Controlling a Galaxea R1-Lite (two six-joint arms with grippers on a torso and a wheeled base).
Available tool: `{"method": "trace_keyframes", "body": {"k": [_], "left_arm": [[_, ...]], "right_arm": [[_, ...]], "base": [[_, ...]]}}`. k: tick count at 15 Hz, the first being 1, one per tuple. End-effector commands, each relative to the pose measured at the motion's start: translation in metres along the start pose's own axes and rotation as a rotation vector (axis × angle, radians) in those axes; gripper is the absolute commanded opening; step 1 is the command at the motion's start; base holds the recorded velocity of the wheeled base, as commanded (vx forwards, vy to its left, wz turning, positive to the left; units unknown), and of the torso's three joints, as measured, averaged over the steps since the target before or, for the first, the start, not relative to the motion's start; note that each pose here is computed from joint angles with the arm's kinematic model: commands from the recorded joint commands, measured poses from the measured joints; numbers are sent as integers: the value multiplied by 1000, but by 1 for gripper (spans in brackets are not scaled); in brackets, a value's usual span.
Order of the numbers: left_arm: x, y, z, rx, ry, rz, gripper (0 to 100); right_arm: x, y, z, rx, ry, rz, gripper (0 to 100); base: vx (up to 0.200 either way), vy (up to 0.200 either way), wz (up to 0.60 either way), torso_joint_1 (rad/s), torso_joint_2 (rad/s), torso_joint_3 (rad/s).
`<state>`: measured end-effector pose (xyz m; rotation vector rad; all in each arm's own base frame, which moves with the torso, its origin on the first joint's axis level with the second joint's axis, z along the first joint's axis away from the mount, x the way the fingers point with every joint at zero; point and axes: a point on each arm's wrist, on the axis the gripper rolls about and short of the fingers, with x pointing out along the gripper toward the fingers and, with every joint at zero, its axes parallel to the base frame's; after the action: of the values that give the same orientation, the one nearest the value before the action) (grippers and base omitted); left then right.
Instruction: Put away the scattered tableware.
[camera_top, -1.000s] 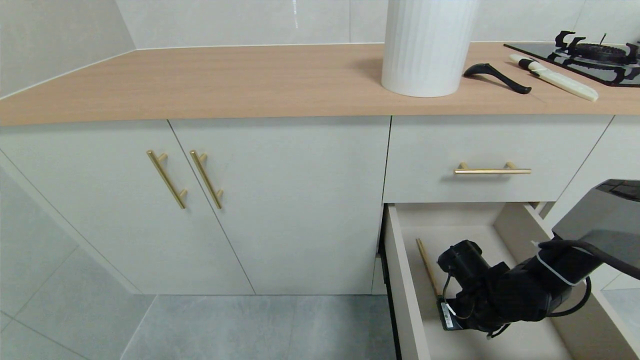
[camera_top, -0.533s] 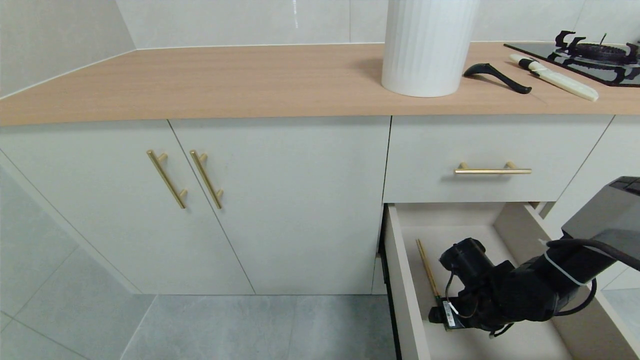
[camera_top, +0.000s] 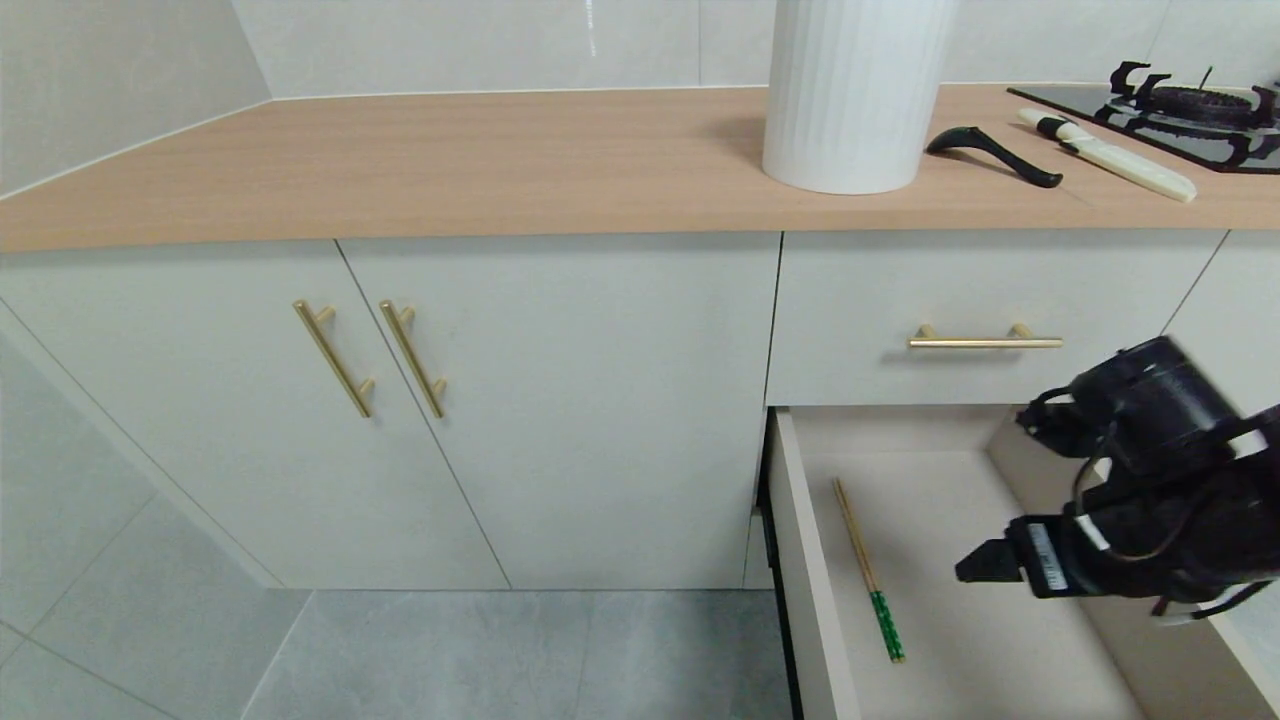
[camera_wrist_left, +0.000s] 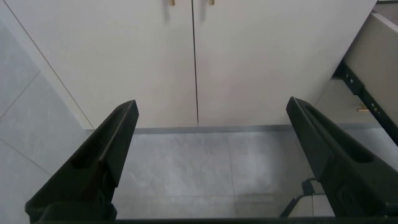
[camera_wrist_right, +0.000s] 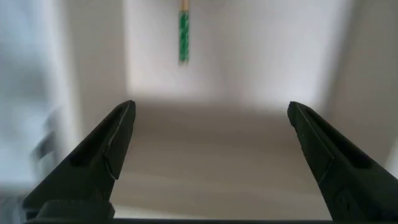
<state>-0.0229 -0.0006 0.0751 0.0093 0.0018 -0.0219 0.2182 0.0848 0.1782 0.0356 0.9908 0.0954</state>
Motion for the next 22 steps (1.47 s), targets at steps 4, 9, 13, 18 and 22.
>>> {"method": "trace_keyframes", "body": {"k": [4,9,13,18,22], "left_arm": [[0,0,0,0,1,0,100],[0,0,0,0,1,0,100],[0,0,0,0,1,0,100],[0,0,0,0,1,0,100],[0,0,0,0,1,0,100]], "right_arm": [[-90,-34,9,58,-199,73,100],[-92,-34,9,55,-235,80,100],[-94,-35,7,49,-249,80,100],[-95,-35,7,43,-251,78,100],[-93,-35,8,43,-244,76,100]], "base": [[0,0,0,0,0,0],[0,0,0,9,-21,-4],[0,0,0,141,-185,-221],[0,0,0,112,-565,-261],[0,0,0,292,-493,-260]]}}
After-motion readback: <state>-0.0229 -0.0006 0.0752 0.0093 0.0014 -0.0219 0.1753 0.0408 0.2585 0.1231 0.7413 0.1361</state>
